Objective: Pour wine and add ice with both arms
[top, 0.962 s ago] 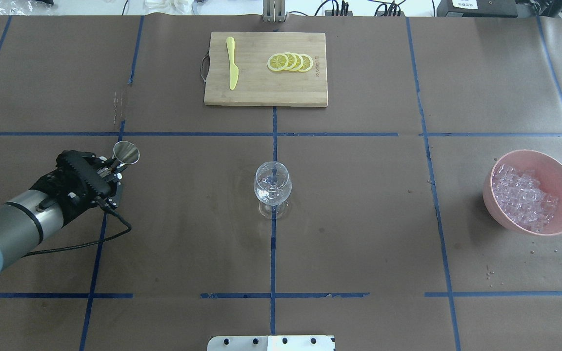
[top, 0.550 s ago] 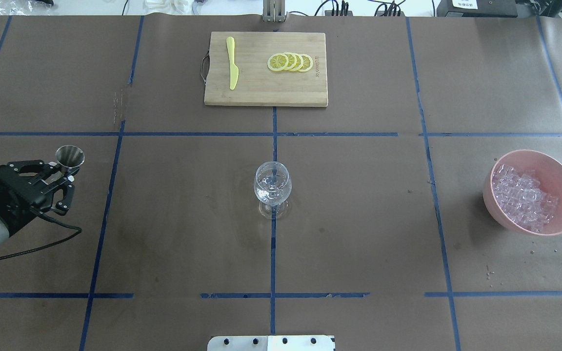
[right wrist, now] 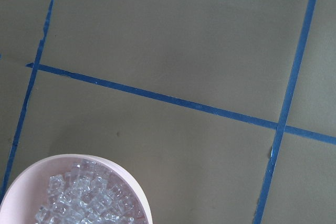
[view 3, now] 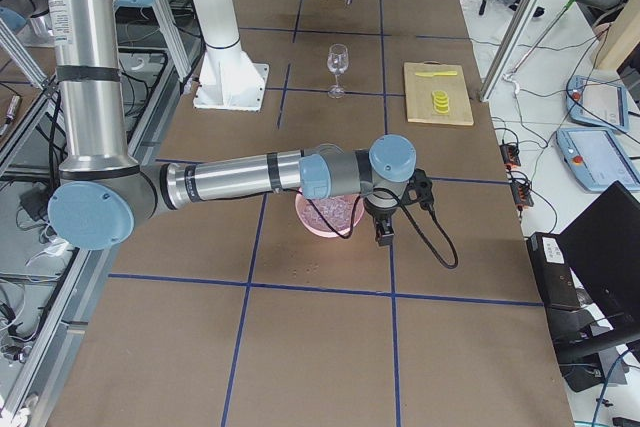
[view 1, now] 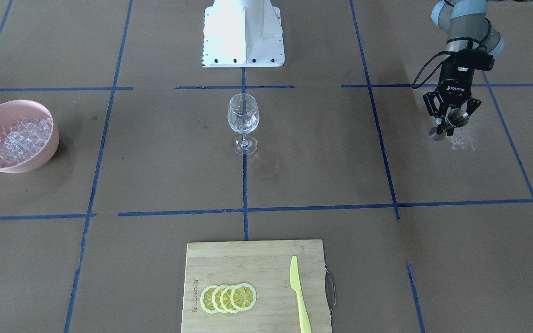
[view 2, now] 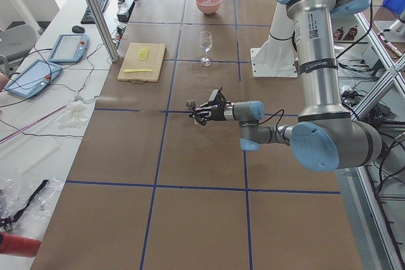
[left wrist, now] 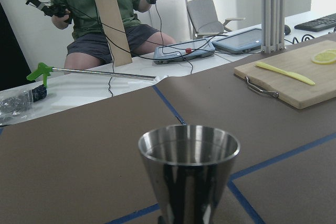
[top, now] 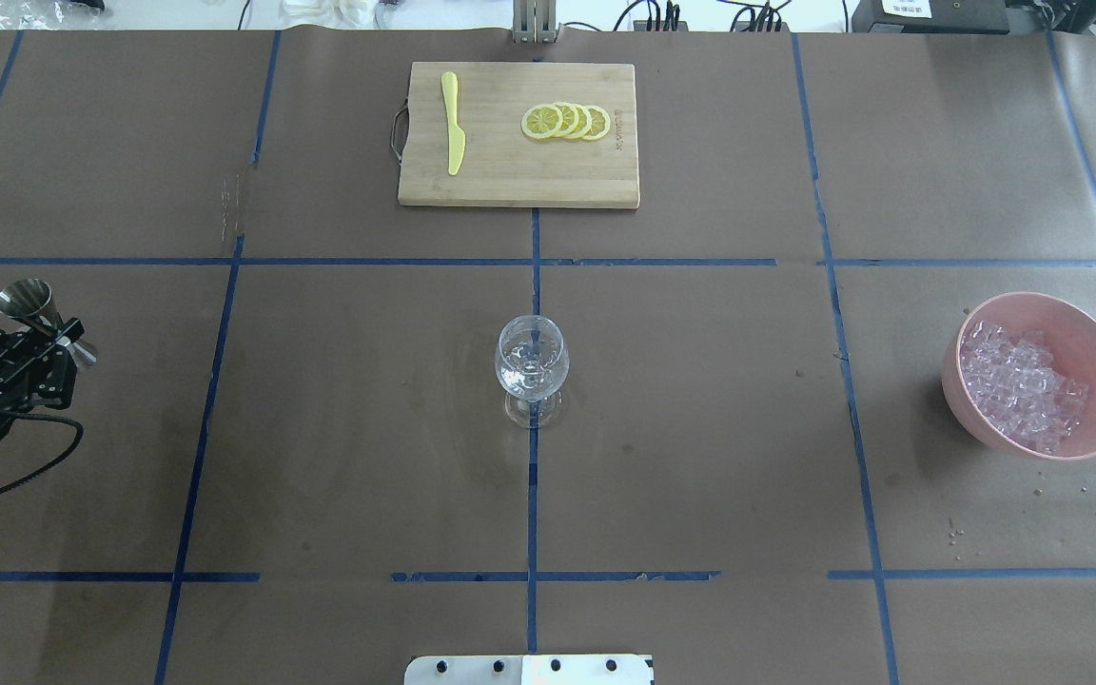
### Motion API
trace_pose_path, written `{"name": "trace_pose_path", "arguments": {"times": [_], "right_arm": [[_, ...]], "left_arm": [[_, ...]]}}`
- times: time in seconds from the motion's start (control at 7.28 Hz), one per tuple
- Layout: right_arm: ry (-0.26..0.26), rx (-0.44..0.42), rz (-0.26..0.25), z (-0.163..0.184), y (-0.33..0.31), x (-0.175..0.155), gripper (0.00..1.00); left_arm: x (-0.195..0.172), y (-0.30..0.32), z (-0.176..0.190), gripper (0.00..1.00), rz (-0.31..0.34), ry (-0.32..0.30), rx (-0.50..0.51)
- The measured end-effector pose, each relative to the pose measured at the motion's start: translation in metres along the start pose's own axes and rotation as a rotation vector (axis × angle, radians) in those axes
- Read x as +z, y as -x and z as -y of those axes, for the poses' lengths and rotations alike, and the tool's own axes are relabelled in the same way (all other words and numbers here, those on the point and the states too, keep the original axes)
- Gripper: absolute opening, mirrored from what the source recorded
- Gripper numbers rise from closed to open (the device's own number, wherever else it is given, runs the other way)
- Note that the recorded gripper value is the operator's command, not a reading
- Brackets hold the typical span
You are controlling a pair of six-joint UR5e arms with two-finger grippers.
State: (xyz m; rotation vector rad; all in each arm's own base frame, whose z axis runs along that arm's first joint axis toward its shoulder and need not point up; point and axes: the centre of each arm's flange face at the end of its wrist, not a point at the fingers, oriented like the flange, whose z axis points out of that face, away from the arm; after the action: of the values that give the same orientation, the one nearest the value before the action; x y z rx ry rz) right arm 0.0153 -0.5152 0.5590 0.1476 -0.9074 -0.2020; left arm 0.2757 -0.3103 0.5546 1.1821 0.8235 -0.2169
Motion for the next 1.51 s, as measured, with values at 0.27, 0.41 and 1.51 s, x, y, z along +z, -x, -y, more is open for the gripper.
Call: {"name": "trace_pose_path", "arguments": {"times": [0.27,0.41,1.51], "right_arm": [[-0.002,-0.003,0.000,0.000,0.002,-0.001,1.00],[-0.003,-0.003,0.001,0.001,0.002,-0.001,1.00],[-0.007,-0.010,0.001,-0.002,0.006,-0.004,1.00]], "left_arm": [[-0.012,-0.024,-0.022,0.00,-0.006,-0.010,-0.089],[-0.018,-0.034,-0.031,0.00,-0.009,-0.016,-0.097],[-0.017,-0.083,-0.071,0.07,0.046,-0.098,-0.089]]}}
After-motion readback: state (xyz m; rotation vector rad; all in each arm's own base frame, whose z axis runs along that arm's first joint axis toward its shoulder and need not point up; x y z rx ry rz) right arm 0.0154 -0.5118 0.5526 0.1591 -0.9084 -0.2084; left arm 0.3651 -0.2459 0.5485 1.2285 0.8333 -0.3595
